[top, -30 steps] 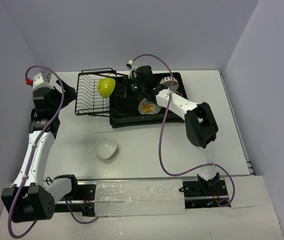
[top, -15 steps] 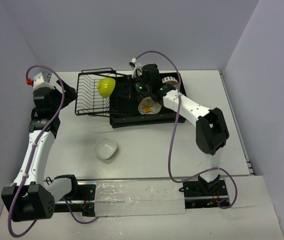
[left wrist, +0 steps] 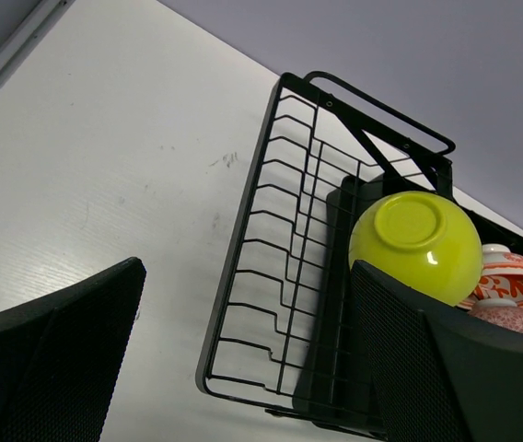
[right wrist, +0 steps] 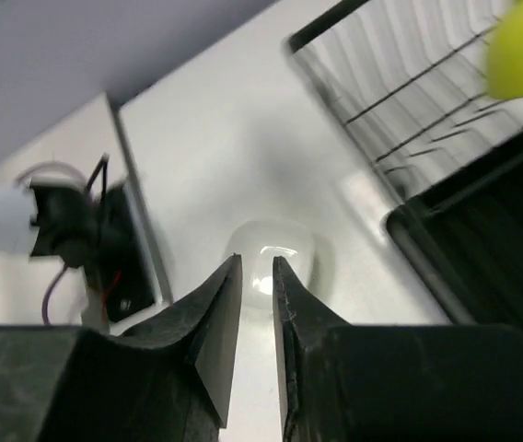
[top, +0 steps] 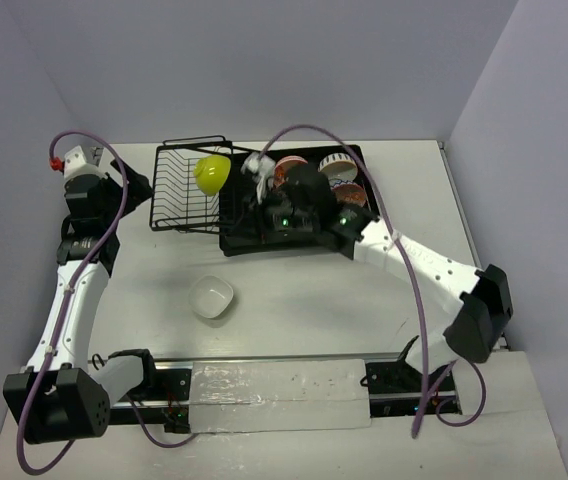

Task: Load the bowls into the dish rack
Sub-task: Pick up the bowl from the center of the board.

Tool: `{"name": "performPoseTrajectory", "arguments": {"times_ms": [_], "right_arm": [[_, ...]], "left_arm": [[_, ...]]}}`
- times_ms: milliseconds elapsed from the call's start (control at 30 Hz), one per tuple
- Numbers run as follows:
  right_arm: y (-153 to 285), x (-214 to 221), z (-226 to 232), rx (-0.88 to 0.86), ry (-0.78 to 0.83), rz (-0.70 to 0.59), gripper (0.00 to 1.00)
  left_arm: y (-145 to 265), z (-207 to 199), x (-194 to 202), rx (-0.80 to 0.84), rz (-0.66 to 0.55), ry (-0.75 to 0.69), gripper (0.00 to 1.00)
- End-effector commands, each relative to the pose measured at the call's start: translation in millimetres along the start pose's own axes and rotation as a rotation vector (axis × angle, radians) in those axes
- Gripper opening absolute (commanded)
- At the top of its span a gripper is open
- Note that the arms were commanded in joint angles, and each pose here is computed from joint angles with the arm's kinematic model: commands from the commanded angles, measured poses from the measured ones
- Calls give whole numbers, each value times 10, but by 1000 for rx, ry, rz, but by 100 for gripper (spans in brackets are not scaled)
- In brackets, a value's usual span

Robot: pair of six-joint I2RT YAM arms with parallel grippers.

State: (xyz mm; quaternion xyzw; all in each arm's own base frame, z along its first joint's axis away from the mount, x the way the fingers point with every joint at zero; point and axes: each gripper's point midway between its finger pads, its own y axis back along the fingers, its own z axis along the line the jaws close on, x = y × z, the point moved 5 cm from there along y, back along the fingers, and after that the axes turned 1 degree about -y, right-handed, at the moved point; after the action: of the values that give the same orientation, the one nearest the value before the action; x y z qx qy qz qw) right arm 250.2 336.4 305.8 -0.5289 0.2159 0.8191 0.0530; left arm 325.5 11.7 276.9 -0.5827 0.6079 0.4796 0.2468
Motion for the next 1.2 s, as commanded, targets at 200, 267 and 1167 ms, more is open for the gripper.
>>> {"name": "performPoseTrajectory", "arguments": {"times_ms": [200,267,1167], "right_arm": [[-99,1099,460,35,208,265,34],[-176,1219,474,49,248,313,33],[-1108,1991,761,-71,294,571,34]], "left_arm": [[112,307,-339,-173,-156,83,99],[123,374,-369,-199,-164,90,99],[146,489,-439,-221,-191,85,99]]}}
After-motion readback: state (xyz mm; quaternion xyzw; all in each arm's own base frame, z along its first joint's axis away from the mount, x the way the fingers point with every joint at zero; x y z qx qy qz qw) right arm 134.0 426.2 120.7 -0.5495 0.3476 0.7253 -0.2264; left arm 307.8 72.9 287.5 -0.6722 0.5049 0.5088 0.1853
